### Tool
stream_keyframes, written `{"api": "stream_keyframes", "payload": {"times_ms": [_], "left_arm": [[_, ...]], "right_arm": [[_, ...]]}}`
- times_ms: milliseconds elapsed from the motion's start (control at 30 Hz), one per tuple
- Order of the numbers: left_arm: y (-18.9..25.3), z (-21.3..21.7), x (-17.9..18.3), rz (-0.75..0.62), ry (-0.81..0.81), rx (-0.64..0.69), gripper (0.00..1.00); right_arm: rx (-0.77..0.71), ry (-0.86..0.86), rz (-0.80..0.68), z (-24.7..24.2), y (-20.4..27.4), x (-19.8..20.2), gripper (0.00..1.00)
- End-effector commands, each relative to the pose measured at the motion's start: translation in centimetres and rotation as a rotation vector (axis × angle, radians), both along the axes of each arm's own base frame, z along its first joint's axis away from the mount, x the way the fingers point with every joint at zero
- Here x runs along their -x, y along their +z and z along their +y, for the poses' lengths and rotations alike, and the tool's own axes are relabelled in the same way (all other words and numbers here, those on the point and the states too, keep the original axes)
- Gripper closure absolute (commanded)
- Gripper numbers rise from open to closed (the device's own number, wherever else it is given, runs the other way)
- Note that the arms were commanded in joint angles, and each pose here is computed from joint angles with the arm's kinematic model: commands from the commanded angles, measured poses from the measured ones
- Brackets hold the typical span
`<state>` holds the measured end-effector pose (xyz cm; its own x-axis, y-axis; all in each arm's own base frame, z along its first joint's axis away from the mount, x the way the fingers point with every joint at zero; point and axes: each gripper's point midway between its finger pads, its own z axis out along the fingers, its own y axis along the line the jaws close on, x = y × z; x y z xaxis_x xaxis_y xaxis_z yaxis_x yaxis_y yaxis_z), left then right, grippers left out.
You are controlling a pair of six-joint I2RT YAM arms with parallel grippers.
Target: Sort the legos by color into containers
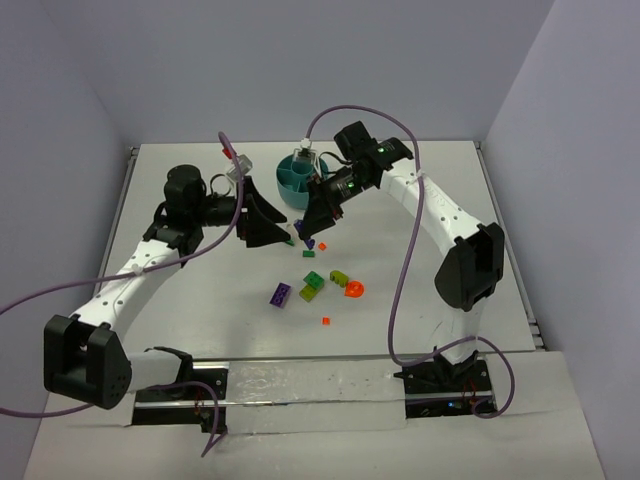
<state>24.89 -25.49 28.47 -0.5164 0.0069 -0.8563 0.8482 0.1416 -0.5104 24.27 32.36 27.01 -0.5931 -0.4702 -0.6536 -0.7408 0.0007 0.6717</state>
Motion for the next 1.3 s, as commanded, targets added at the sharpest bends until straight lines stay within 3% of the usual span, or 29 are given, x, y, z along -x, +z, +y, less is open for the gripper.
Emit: {"api": "stream_keyframes", "payload": {"times_ms": [0,167,367,467,500,533,600,1267], "left_arm": [[2.0,-0.9,-0.1,-0.058,-0.022,0.035,0.09],[2.0,-1.0,0.0,-0.053,-0.032,0.04,0.2],[1.7,-1.0,0.5,-0.036,-0.055,0.049,0.46],[1.5,-0.9,0.6,-0.032,-0.061,0.045,0.7],[1.5,-0.9,0.6,-0.034,-0.06,0.042,0.71],[1.3,-0.9,0.6,-0.032,-0.059,0.035,0.87],[1.0,-0.8,0.5,-0.024,-0.055,0.023,0.99],[-3.1,1.3,1.2,-0.023,-0.038,-0.114,1.0]], "right_arm": [[-0.074,0.036,-0.089,0.3,3.2,1.4,1.0],[-0.082,0.042,-0.089,0.3,3.4,1.6,1.0],[-0.086,0.046,-0.093,0.3,3.6,1.7,1.0],[-0.089,0.045,-0.099,0.2,3.7,1.7,1.0],[-0.088,0.045,-0.098,0.2,3.6,1.7,1.0],[-0.09,0.046,-0.102,0.1,3.7,1.8,1.0],[-0.094,0.046,-0.11,0.1,3.9,1.8,1.0],[-0.125,-0.006,-0.143,-2.4,5.3,1.7,1.0]]}}
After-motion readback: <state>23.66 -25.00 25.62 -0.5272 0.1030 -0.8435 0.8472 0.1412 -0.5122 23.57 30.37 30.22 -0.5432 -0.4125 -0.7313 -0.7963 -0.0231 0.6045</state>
